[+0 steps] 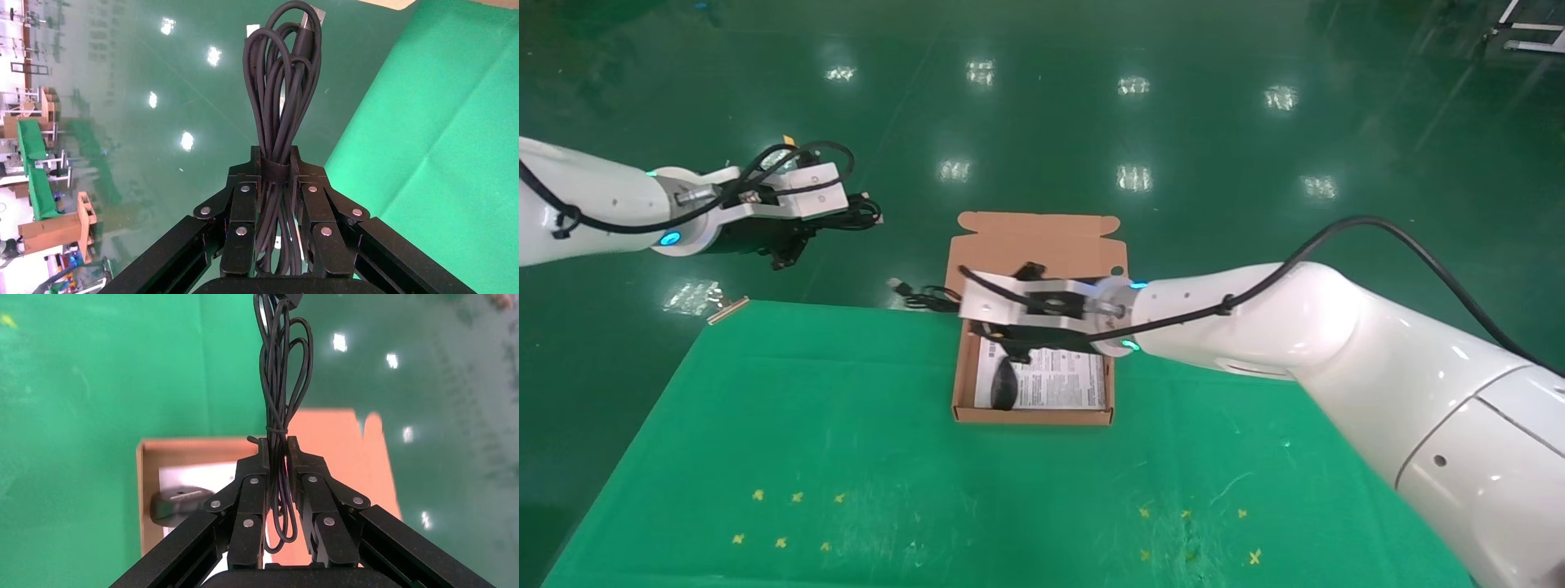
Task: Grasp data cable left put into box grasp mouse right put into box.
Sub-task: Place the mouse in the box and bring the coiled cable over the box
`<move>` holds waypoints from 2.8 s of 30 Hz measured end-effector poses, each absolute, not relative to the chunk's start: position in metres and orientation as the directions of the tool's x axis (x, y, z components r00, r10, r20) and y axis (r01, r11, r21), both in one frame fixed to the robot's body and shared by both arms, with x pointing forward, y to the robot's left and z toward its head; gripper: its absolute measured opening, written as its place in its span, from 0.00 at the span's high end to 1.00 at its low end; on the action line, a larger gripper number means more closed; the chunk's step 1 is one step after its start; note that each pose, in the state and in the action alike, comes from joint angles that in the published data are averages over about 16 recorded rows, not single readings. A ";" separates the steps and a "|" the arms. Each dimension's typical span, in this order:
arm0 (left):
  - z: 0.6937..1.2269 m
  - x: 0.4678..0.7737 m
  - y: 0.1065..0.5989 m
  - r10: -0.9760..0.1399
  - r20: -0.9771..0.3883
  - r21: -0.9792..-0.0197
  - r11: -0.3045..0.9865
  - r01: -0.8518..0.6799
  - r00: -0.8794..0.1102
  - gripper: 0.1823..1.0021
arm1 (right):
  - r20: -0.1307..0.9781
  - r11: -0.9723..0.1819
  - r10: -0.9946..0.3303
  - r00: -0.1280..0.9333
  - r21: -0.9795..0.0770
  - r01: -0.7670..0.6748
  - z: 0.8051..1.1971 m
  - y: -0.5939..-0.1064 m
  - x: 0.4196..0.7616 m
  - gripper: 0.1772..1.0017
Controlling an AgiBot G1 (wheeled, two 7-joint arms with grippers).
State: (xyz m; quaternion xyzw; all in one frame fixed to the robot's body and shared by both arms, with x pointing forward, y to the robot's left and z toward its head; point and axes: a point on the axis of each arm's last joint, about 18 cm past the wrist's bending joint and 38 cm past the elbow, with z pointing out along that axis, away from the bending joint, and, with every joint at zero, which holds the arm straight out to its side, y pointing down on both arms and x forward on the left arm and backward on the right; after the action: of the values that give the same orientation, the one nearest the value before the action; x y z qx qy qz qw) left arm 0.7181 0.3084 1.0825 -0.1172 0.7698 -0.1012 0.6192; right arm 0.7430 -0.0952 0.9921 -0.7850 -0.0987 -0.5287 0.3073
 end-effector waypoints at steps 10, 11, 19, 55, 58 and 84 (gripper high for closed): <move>1.083 0.718 0.308 -0.306 -0.930 -0.301 0.952 -0.055 -0.206 0.90 | 0.842 -0.807 -0.266 0.470 -0.461 0.370 0.968 -0.124 0.759 0.94; 1.083 0.718 0.308 -0.306 -0.930 -0.301 0.952 -0.055 -0.206 0.90 | 0.836 -0.806 -0.275 0.475 -0.470 0.360 0.965 -0.126 0.760 0.94; 1.083 0.718 0.308 -0.306 -0.930 -0.301 0.952 -0.055 -0.206 0.90 | 0.788 -0.793 -0.333 0.519 -0.532 0.298 0.945 -0.135 0.763 0.94; 0.961 0.755 0.186 -0.155 -0.925 -0.232 0.954 0.193 -0.346 0.91 | 0.806 -0.812 -0.404 0.433 -0.534 0.235 0.978 -0.236 0.745 0.42; 0.949 0.758 0.171 -0.143 -0.925 -0.231 0.947 0.221 -0.352 0.91 | 0.811 -0.816 -0.412 0.417 -0.531 0.227 0.983 -0.251 0.739 0.33; 0.912 0.760 0.117 -0.110 -0.918 -0.251 0.905 0.343 -0.381 0.90 | 0.830 -0.848 -0.416 0.372 -0.502 0.170 0.995 -0.306 0.694 0.00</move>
State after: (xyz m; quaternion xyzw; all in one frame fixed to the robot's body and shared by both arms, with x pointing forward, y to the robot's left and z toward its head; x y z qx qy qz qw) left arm 0.7598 0.1173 0.9123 0.0721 0.8051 -0.2053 0.5518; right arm 0.6938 -0.3058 0.9955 -0.7851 0.0786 -0.5548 0.2640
